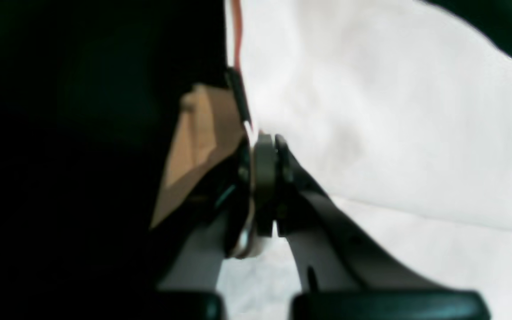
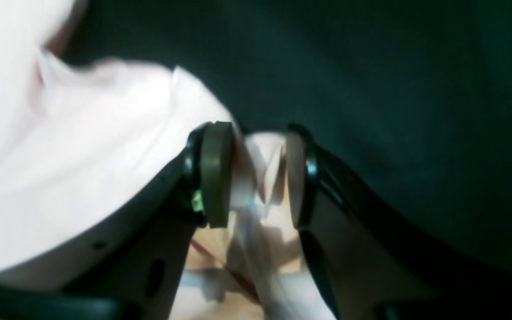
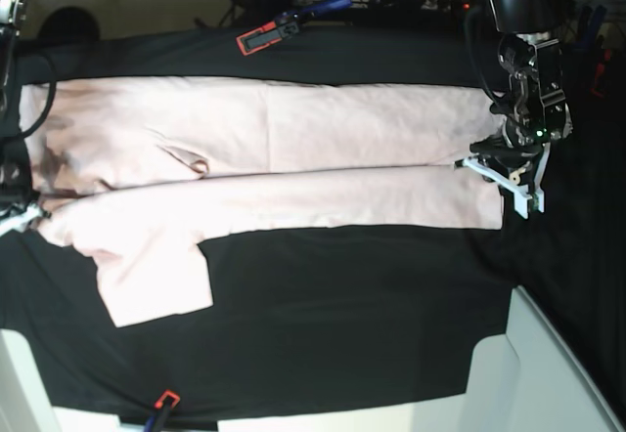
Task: Fold the T-shirt properly
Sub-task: 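Lift the gripped side edge with both grippers and fold it lengthwise over the shirt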
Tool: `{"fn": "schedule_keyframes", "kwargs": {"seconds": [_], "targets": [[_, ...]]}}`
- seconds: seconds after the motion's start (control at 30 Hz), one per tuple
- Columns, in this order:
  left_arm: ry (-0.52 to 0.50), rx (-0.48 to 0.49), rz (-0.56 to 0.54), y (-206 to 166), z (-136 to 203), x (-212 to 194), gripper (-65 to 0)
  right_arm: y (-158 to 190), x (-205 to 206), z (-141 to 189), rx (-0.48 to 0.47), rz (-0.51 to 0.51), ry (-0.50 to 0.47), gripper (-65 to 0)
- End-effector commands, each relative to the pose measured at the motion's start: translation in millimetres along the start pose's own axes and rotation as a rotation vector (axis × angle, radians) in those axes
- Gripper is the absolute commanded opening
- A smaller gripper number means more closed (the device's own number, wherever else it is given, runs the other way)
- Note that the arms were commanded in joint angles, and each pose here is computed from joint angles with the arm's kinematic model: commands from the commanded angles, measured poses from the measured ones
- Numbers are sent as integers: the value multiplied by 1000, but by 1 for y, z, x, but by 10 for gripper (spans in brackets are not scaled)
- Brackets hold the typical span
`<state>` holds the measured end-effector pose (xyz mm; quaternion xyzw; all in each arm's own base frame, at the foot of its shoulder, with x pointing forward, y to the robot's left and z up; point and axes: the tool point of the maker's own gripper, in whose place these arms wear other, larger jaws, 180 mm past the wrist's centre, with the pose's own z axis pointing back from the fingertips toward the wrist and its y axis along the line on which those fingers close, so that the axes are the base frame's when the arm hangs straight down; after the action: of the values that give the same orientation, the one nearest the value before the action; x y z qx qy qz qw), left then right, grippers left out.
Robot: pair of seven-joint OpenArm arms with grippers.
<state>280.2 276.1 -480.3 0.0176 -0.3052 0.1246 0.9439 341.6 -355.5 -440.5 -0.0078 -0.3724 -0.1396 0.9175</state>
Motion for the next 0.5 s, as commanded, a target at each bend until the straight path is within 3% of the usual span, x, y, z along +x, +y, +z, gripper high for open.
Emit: {"fn": "schedule_keyframes", "kwargs": {"seconds": [0.0, 0.07, 0.13, 0.23, 0.3, 0.4, 0.47], "targets": [[-41, 7, 0, 4, 2, 15, -650, -4, 35, 5, -10, -1, -86, -450], [-30, 7, 3, 4, 1, 11, -650, -15, 50, 7, -71, -60, -112, -450], [-20, 14, 14, 9, -1, 7, -650, -44, 44, 13, -183, -200, -98, -450], [-14, 20, 16, 12, -2, 5, -650, -57, 28, 16, -229, -313, -93, -448], [-18, 25, 12, 15, -1, 8, -650, -40, 33, 11, -170, -250, -100, -448], [-24, 24, 11, 15, -1, 11, -650, 15, 54, 0, 20, -75, -120, -448], [-25, 23, 12, 14, -1, 11, -650, 37, 64, -3, 85, -18, -126, -448]]}}
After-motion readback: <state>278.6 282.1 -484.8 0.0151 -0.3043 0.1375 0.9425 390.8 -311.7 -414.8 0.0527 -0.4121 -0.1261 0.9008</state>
